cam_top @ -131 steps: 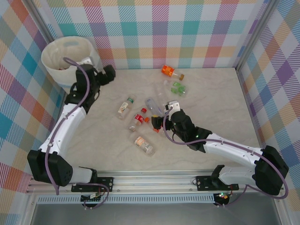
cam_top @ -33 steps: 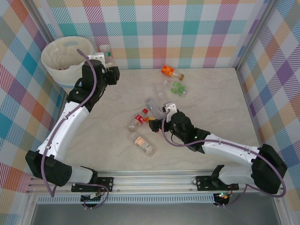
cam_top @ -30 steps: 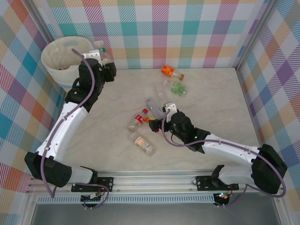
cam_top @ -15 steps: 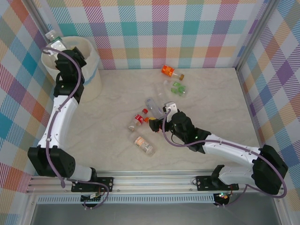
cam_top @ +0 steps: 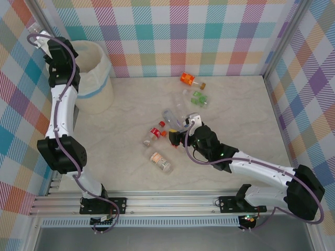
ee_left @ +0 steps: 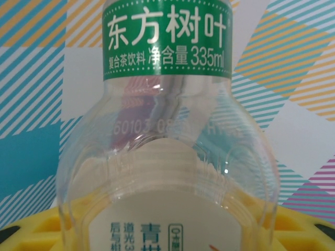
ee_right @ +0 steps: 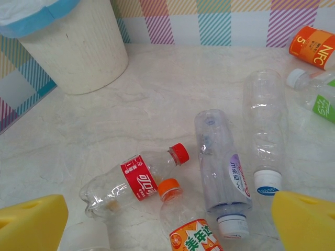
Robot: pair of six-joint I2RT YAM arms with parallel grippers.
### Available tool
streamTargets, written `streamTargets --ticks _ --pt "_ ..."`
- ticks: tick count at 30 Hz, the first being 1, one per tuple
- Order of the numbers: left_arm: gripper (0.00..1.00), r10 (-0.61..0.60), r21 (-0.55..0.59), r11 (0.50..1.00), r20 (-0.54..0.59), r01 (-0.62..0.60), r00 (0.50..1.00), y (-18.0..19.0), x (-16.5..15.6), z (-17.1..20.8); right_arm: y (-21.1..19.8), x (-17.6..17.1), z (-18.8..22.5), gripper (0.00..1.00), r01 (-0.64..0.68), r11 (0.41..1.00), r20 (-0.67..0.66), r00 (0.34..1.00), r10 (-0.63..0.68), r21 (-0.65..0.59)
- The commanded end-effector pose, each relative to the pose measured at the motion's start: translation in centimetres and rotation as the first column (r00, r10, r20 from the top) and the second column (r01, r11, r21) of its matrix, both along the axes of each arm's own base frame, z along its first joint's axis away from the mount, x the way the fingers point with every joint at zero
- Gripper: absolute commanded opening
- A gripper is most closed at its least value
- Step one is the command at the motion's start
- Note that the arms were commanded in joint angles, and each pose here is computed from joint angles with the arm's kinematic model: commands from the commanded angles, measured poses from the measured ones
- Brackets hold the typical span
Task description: Put the plastic bottles in the bin
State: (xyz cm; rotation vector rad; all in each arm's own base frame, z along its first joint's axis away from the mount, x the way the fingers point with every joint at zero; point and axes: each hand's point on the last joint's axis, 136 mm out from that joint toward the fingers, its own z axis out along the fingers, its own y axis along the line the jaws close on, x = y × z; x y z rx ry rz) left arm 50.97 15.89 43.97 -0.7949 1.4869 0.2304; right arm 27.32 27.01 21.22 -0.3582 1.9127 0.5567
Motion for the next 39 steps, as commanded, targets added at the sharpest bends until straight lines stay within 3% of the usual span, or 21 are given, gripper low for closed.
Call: streamTargets --ticks 1,5,9,14,21,28,34,39 --pt "0.17 0.045 0.004 0.999 -0.051 -0.045 0.998 1.1 0.2 -0.9 -0.5 0.4 1.3 1.0 0.03 0.999 0.03 0.999 -0.031 0.018" --pt "0.33 0.008 -0.011 1.0 -0.076 -0.009 0.997 0.8 2.1 -2.2 0.0 0.6 2.4 1.0 0.014 1.0 0.042 0.999 -0.013 -0.007" --pt "0.74 0.015 -0.023 1.0 -0.165 -0.019 0.986 1.2 3.2 -4.0 0.4 0.6 2.8 1.0 0.002 1.0 0.033 0.999 -0.002 0.009" --pt "1.0 0.056 0.008 0.998 -0.21 -0.055 0.976 1.8 2.8 -3.0 0.6 0.6 2.6 1.0 0.001 1.0 0.016 1.0 -0.001 0.023" --pt "1.0 0.018 0.032 0.999 -0.206 -0.012 0.978 1.1 1.7 -0.9 0.8 0.7 2.5 1.0 -0.003 1.0 0.021 1.0 0.003 0.02" --pt "1.0 -0.115 0.066 0.988 -0.265 0.137 0.957 -2.7 1.3 -1.1 0.3 0.4 1.5 1.0 -0.002 1.0 0.005 1.0 0.002 -0.004" --pt "1.0 -0.224 0.055 0.969 -0.214 0.241 0.951 -6.6 -0.2 -1.5 -0.7 -0.4 -1.5 1.0 -0.011 0.992 -0.057 0.998 0.004 -0.123" --pt "1.0 -0.309 -0.019 0.951 -0.143 0.31 0.94 -9.6 -1.5 -2.0 -2.2 -0.6 -3.4 1.0 0.008 0.984 -0.104 0.994 -0.027 -0.179"
